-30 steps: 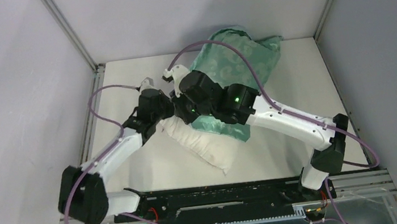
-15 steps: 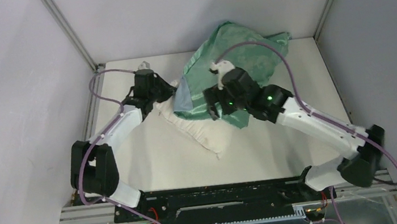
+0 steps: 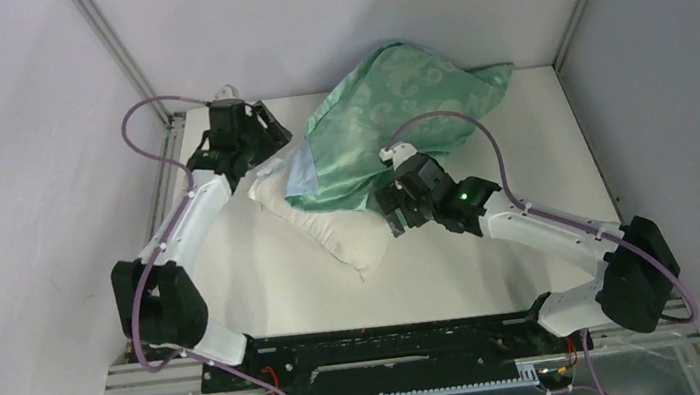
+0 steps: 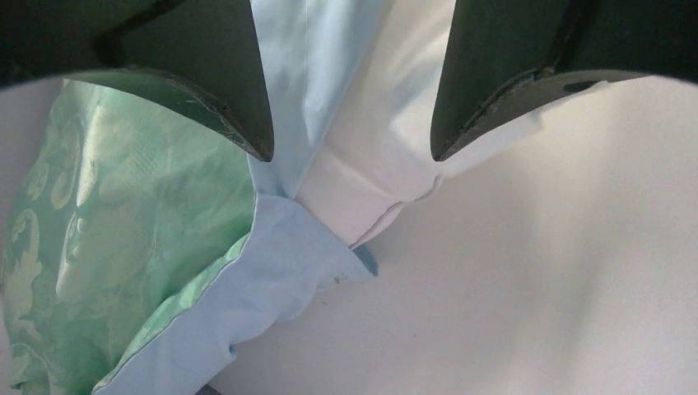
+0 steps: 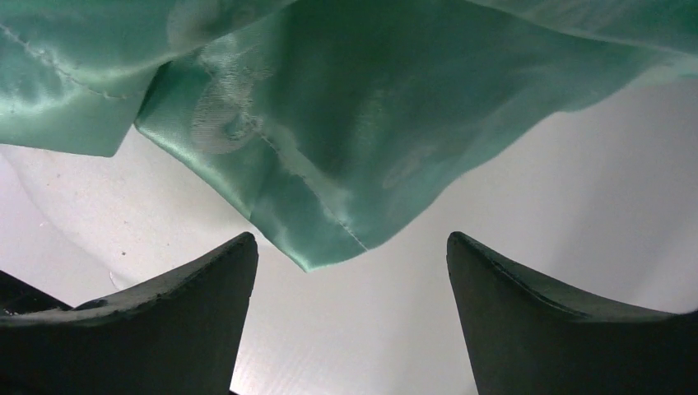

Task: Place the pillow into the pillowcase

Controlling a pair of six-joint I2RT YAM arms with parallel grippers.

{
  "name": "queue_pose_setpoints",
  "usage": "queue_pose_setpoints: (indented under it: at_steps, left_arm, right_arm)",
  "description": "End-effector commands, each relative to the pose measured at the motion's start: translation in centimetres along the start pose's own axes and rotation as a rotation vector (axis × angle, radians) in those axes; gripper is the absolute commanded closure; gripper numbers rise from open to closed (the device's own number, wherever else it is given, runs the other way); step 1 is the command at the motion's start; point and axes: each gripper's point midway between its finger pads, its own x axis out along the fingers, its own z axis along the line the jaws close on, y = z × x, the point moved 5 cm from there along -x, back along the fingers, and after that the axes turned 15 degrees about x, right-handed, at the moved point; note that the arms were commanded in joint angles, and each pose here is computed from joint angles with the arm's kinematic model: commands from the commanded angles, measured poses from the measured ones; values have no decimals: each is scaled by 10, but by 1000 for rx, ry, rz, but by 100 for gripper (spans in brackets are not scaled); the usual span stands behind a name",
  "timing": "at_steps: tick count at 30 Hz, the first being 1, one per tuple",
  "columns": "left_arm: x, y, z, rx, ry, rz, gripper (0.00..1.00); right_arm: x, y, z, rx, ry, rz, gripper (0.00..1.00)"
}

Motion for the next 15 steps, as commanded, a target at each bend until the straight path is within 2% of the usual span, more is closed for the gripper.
queue_pose_setpoints:
  at_steps: [1,5,10,12,15]
  left_arm:
    - [-59,-43,11,66,-81,-138,24]
    - [-93,-26,16,70,-69,-154,17]
    - [-111,39,15,34,-9,-100,14]
    - [-115,68,9,22,23,-66,14]
    - [-118,113,-3,-4,80,-10,14]
  right_arm:
    - [10,-12,17,-36,-56,-68,13]
    - [11,-9,23,-62,-56,-71,13]
    - [29,-5,13,-60,14,-48,14]
    - [34,-4,6,-48,49,-41,20]
    - [40,-5,0,-54,88,-48,42]
